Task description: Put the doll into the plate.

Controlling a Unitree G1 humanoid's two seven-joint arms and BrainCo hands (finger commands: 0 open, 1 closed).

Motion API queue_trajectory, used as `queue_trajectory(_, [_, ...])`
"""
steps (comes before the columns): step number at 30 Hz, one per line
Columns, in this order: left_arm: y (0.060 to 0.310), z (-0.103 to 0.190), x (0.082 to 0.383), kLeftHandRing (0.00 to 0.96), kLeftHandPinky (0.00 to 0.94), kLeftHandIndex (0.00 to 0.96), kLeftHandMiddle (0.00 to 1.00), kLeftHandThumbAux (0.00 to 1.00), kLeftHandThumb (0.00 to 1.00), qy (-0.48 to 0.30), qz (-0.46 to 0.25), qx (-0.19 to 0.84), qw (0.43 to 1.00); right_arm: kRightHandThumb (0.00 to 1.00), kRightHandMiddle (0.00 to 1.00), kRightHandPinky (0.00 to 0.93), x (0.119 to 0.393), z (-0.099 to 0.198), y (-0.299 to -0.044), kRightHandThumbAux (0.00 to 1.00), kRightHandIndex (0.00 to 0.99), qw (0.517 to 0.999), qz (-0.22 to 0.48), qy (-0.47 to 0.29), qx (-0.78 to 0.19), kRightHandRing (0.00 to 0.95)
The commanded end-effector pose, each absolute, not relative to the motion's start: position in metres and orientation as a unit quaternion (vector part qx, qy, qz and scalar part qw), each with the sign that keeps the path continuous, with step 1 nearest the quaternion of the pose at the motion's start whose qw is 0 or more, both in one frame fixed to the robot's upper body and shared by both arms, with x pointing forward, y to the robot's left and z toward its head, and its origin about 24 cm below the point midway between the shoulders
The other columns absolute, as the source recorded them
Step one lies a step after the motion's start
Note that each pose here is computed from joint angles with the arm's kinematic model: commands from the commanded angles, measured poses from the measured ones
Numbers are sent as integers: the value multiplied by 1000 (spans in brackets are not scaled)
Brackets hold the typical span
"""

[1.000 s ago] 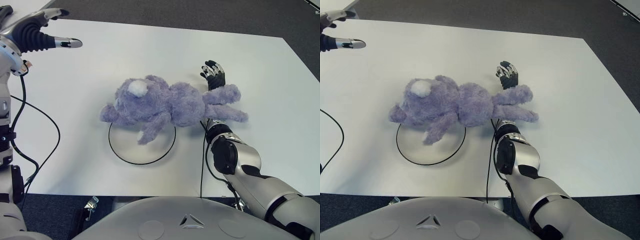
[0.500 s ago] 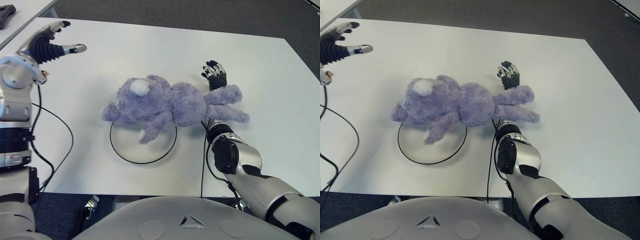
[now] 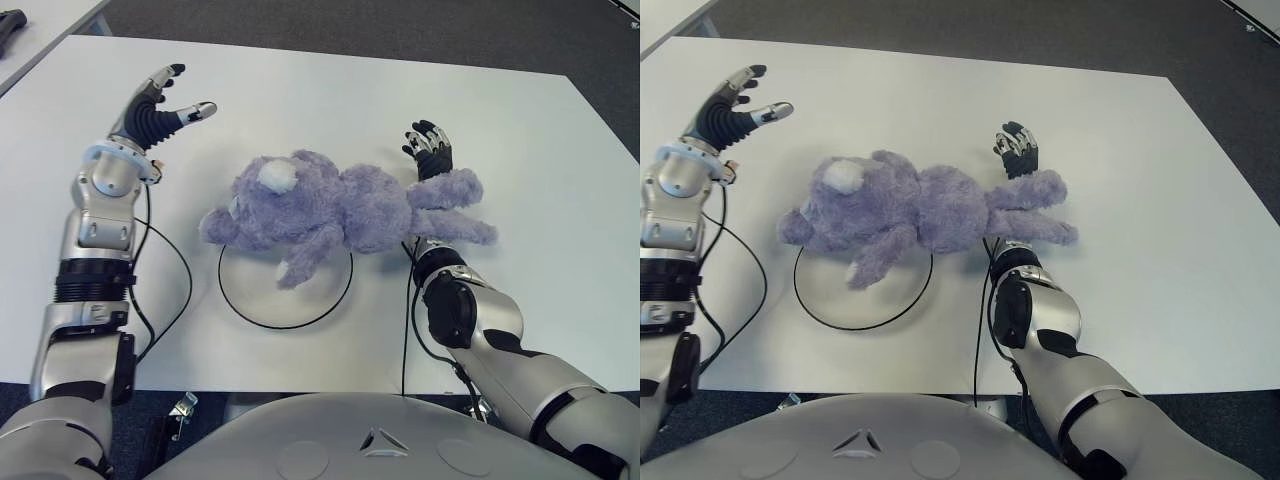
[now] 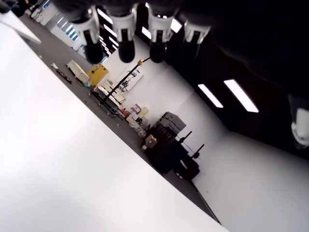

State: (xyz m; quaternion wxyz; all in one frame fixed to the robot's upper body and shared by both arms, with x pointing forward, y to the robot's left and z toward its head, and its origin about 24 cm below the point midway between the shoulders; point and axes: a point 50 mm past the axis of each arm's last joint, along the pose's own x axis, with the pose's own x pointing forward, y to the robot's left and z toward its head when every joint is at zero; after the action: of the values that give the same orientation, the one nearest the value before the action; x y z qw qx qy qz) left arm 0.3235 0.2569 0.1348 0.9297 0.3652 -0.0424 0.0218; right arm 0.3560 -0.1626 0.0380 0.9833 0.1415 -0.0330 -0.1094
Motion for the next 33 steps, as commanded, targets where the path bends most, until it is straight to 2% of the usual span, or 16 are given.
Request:
queue_trajectory(1, [244, 121, 331, 0, 0, 0, 0, 421, 0, -34, 26, 312, 949, 460, 267, 333, 285, -59, -162, 814, 261, 964, -156, 150, 157, 286])
queue_trajectory(10, [231, 108, 340, 0, 0, 0, 0, 419, 0, -32, 17, 286, 958, 461, 266, 330, 285, -59, -160, 812, 263, 964, -157, 151, 154, 286])
queue_trajectory(15, [224, 90, 343, 0, 0, 0, 0, 413, 0, -26, 12, 243, 970, 430, 263, 328, 285, -59, -159, 808, 260, 966, -156, 150, 145, 283])
queue_trajectory(20, [224, 75, 344, 0, 0, 0, 0, 397, 0, -11, 17, 204, 979, 417, 267, 325, 284, -59, -160, 803, 265, 965, -157, 151, 145, 285])
queue_trajectory(33, [229, 67, 344, 0, 0, 0, 0, 399, 0, -10, 29, 172, 985, 418, 265, 331, 285, -59, -162, 793, 265, 964, -158, 154, 148, 287])
